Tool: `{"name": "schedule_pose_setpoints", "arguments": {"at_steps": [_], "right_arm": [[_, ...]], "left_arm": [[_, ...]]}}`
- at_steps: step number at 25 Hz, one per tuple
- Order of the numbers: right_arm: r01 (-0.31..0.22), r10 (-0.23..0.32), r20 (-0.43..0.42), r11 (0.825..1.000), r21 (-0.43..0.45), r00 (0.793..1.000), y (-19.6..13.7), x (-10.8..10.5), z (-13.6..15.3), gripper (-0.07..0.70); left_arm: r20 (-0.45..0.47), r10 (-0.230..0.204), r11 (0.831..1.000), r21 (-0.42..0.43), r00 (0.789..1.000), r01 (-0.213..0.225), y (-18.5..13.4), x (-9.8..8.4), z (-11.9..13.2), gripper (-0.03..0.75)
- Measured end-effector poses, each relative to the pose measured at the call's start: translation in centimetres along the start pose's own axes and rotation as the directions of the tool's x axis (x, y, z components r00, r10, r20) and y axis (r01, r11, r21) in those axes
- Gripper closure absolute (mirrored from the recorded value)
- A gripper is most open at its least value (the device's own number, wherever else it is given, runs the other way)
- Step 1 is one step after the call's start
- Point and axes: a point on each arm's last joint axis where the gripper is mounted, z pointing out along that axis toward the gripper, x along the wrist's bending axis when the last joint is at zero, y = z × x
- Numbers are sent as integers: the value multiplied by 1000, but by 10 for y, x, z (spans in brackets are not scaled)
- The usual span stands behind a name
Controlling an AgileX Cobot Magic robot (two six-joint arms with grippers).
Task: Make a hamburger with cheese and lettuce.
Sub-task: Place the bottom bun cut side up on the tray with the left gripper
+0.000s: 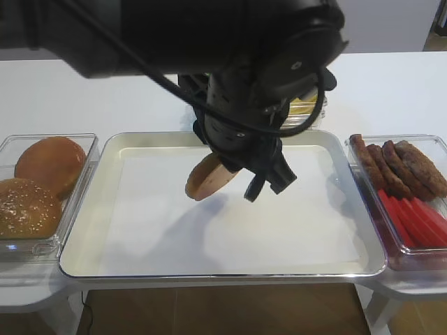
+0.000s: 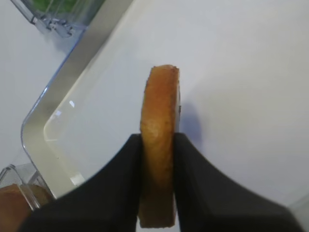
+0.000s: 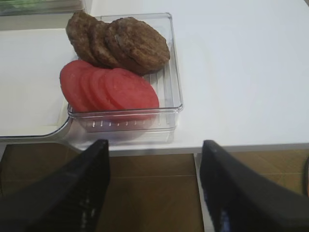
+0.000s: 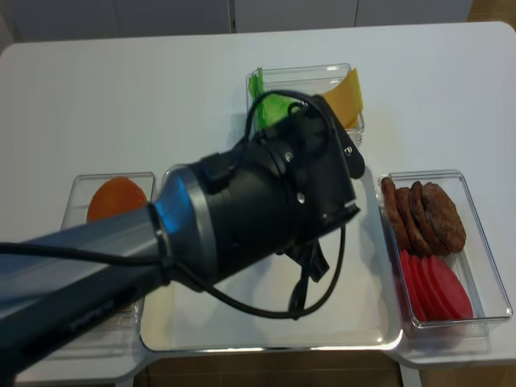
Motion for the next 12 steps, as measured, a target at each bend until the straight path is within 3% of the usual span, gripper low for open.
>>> {"name": "schedule_pose_setpoints", "arguments": {"at_steps": [12], "right_arm": [[0,0,0,1000,0,1000,0,0,0,178]], "left_arm": [[-79,-39,999,-30,996,36,4,2,6,577]]}}
